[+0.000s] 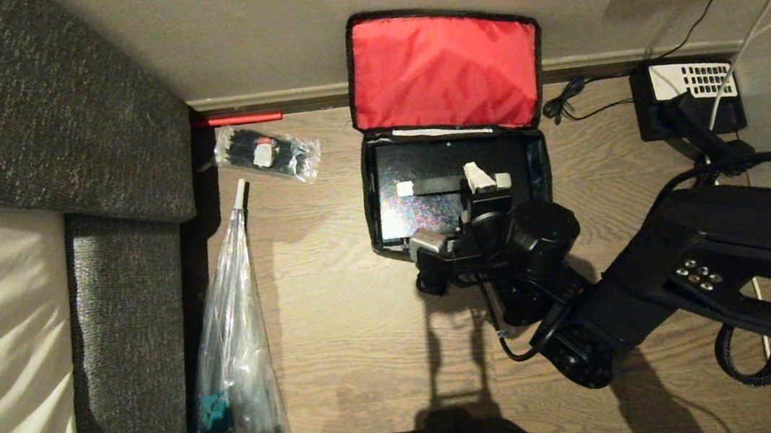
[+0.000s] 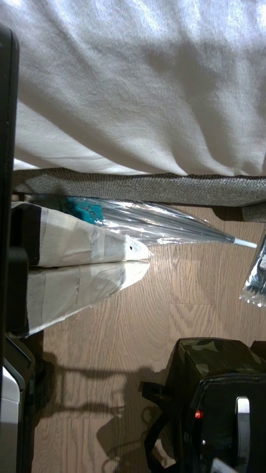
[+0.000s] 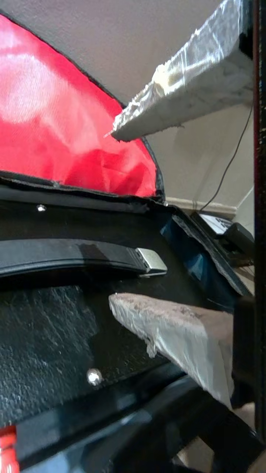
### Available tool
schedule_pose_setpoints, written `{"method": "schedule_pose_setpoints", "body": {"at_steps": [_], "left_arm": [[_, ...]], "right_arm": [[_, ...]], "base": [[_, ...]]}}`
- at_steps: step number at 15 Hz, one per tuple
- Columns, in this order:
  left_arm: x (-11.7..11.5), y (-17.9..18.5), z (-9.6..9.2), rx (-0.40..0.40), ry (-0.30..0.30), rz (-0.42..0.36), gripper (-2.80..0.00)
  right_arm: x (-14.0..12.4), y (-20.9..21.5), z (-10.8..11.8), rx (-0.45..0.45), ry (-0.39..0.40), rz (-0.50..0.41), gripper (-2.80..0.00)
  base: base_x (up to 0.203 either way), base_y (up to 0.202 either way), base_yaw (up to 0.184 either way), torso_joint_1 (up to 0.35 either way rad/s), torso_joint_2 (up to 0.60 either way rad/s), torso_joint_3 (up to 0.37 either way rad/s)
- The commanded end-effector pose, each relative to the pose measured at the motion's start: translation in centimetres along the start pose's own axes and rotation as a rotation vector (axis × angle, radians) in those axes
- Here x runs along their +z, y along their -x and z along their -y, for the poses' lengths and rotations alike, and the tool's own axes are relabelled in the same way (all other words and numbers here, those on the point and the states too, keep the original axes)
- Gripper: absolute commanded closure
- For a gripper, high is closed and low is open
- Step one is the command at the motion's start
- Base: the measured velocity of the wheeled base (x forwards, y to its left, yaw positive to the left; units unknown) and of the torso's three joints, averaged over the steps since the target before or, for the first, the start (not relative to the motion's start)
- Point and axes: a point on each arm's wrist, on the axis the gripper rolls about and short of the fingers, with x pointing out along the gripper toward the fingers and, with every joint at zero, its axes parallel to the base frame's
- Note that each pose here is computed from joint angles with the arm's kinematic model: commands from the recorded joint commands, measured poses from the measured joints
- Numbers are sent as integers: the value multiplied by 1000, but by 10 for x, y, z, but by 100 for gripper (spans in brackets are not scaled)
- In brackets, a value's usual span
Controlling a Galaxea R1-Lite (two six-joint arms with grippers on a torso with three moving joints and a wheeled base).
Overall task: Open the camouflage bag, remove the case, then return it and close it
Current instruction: Lift the black box
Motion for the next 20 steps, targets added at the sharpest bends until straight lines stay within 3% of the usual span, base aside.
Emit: {"method": "schedule_pose_setpoints", "body": {"at_steps": [1, 7, 8, 13, 14, 20], "left_arm": [[-11, -2, 0, 0, 1, -41, 0], [-11, -2, 0, 1, 1, -41, 0], [-11, -2, 0, 0, 1, -41, 0], [-11, -2, 0, 0, 1, -39, 0], [-11, -2, 0, 0, 1, -39, 0], [-11, -2, 0, 1, 1, -39, 0]], "right_arm": [[4, -5, -9, -1, 9, -7, -280], [7, -12, -7, -37, -2, -28, -280], [7, -12, -8, -36, -5, -30, 0], [6, -11, -4, -37, 1, -44, 0], [6, -11, -3, -38, -1, -55, -280], [7, -13, -3, -43, -12, -57, -280]], "base": [[0, 0, 0, 0, 0, 0], [0, 0, 0, 0, 0, 0], [0, 0, 0, 0, 0, 0], [0, 0, 0, 0, 0, 0], [0, 0, 0, 0, 0, 0], [0, 0, 0, 0, 0, 0]]}}
